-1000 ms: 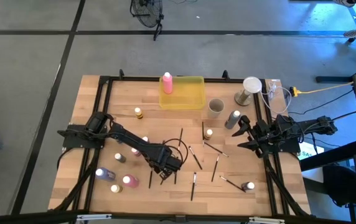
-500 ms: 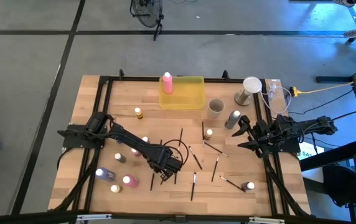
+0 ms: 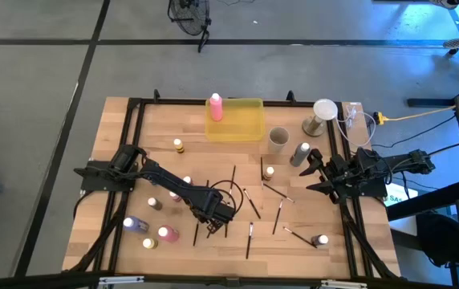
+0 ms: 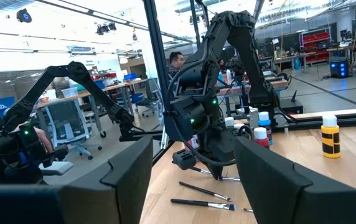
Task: Pick & Place Paint Supplies
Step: Put the silver paint brush into the white cup
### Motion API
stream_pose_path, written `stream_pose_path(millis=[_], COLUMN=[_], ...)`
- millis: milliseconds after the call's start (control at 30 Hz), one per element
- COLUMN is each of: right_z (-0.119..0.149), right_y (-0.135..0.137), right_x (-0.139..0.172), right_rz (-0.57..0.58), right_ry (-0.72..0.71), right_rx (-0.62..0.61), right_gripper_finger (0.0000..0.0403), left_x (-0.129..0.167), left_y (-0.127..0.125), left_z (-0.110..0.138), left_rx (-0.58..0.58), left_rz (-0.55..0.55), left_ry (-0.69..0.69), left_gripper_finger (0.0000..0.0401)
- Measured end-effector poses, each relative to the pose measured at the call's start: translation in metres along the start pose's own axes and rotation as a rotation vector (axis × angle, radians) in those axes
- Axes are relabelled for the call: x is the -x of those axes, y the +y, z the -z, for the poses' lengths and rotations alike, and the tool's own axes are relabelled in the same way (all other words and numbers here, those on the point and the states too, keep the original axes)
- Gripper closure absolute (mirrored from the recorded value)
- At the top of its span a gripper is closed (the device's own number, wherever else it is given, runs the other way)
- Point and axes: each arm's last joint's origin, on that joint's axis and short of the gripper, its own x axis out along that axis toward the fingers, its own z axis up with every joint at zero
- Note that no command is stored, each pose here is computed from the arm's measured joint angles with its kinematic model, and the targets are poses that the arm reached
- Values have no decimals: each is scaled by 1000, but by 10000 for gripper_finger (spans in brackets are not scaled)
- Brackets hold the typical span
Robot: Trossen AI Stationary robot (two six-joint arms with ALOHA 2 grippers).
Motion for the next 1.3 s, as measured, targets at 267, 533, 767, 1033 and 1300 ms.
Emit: stream_pose_path(millis=[267,533,767,1033,1300], right_z=[0,0,0,0,0], right_y=[0,0,0,0,0], right_x=[0,0,0,0,0], right_rz=[0,0,0,0,0], right_ry=[1,1,1,1,1], right_rx=[0,0,0,0,0], right_gripper_finger=[174,174,174,174,174], left_x=[0,0,0,0,0], left_y=[0,1,2,2,0], left_z=[0,0,-1,-2,-2], left_rx=[1,18,62,144,125], left_rz=[-7,-13,-16,-16,5], left_ry=[-14,-13,-16,-27,-14], left_gripper_finger=[372,345,317,312,319])
